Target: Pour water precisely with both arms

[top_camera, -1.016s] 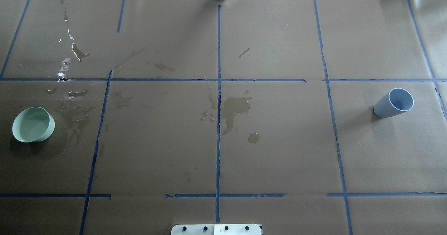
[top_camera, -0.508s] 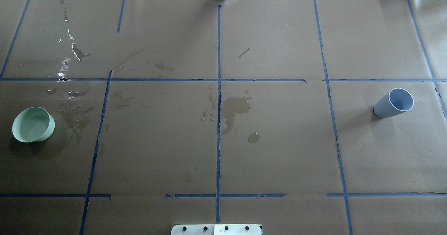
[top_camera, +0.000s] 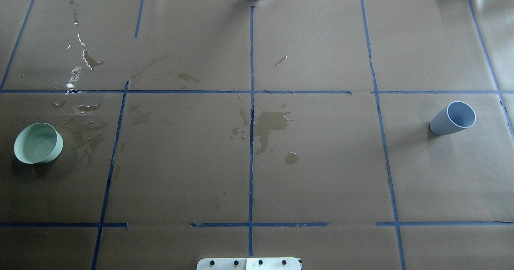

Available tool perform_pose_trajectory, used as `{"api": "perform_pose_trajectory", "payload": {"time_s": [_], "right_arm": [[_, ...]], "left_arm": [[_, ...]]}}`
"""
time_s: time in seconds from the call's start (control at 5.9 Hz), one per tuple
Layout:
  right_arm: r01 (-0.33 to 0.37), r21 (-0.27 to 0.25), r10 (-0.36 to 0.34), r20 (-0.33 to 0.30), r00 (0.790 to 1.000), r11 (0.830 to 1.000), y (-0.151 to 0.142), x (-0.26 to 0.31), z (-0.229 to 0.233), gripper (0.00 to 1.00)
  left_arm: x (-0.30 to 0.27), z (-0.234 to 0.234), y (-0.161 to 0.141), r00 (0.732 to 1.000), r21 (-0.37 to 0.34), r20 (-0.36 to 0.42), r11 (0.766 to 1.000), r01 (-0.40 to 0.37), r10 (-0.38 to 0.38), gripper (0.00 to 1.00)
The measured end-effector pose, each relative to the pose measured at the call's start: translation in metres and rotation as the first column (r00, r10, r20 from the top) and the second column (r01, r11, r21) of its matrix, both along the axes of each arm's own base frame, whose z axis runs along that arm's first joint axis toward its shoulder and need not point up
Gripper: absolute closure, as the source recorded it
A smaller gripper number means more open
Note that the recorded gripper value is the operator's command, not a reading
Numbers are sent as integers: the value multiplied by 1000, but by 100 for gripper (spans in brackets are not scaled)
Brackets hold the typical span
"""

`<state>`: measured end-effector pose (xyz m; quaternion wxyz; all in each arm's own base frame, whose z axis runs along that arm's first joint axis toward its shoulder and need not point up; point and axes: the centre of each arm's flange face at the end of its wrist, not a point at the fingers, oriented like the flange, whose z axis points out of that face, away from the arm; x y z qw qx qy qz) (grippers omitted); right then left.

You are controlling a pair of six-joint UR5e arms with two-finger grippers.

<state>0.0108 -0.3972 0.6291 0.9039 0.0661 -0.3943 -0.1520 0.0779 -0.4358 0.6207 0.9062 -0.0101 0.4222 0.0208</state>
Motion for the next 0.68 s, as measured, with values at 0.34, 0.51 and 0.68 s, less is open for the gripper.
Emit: {"api": "perform_pose_trajectory", "payload": {"time_s": [0.34,0.51,0.68], "right_arm": [[-1,-9,1,-1,1000,1000,0,0,4,0],[-1,-14,0,-3,1000,1000,0,0,7,0],[0,-20,0,-6,1000,1000,-1,0,11,0]], "left_arm": [[57,4,-23,1000,-25,-22,999,-21,21,7],[70,6,-27,999,-38,-24,999,-29,28,12],[76,10,-26,999,-46,-24,998,-39,38,15]]}}
